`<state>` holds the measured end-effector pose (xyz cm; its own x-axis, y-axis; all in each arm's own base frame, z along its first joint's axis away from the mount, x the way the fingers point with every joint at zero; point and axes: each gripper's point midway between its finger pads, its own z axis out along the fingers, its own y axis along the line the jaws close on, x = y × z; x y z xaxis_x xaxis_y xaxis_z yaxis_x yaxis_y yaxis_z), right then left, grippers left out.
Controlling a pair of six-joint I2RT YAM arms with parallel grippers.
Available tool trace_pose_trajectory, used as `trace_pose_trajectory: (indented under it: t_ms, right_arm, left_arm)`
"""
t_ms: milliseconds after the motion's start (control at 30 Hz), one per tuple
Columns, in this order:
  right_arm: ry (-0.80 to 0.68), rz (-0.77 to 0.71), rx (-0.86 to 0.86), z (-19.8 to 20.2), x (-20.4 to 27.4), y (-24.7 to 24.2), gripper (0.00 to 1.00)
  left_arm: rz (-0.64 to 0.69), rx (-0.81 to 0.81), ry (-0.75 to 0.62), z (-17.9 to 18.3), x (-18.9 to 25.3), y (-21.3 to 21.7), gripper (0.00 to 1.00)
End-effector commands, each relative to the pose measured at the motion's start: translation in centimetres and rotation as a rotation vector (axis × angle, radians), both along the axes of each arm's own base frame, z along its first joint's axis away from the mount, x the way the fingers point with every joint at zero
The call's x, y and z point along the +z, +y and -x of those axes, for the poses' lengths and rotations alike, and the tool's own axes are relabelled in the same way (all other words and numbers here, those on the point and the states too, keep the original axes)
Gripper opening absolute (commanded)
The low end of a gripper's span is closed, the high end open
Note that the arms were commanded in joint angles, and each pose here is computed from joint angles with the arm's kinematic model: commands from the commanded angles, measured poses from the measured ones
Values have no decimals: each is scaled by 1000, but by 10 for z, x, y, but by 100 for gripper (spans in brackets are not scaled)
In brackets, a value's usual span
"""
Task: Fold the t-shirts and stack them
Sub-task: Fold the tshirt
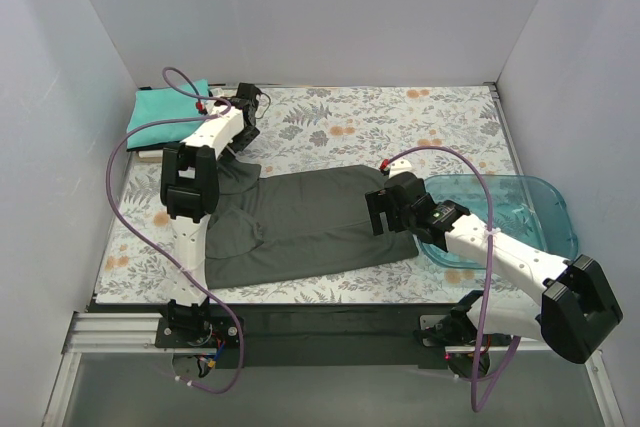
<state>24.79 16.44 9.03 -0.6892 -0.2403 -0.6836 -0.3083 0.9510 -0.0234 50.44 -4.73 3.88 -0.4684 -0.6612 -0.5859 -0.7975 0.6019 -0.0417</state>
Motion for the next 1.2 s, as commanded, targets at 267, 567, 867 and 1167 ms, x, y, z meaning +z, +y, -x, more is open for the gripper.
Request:
trace_pose_trajectory:
  t_ms: [267, 567, 867, 1167]
  right_arm:
    - [-19, -31, 5, -5, 3, 4, 98]
    - [-16, -29, 3, -4, 1, 1, 98]
    - [-18, -28, -6, -3, 0, -2, 98]
    - [-18, -32, -10, -5, 1, -2, 98]
  left_arm:
    - [-42, 37, -117, 1, 66, 15, 68]
    - [-43, 42, -51, 3, 32, 14, 63]
    - [-77, 84, 34, 8, -3, 26, 57]
    - [-70, 76, 82, 11, -23, 28, 37]
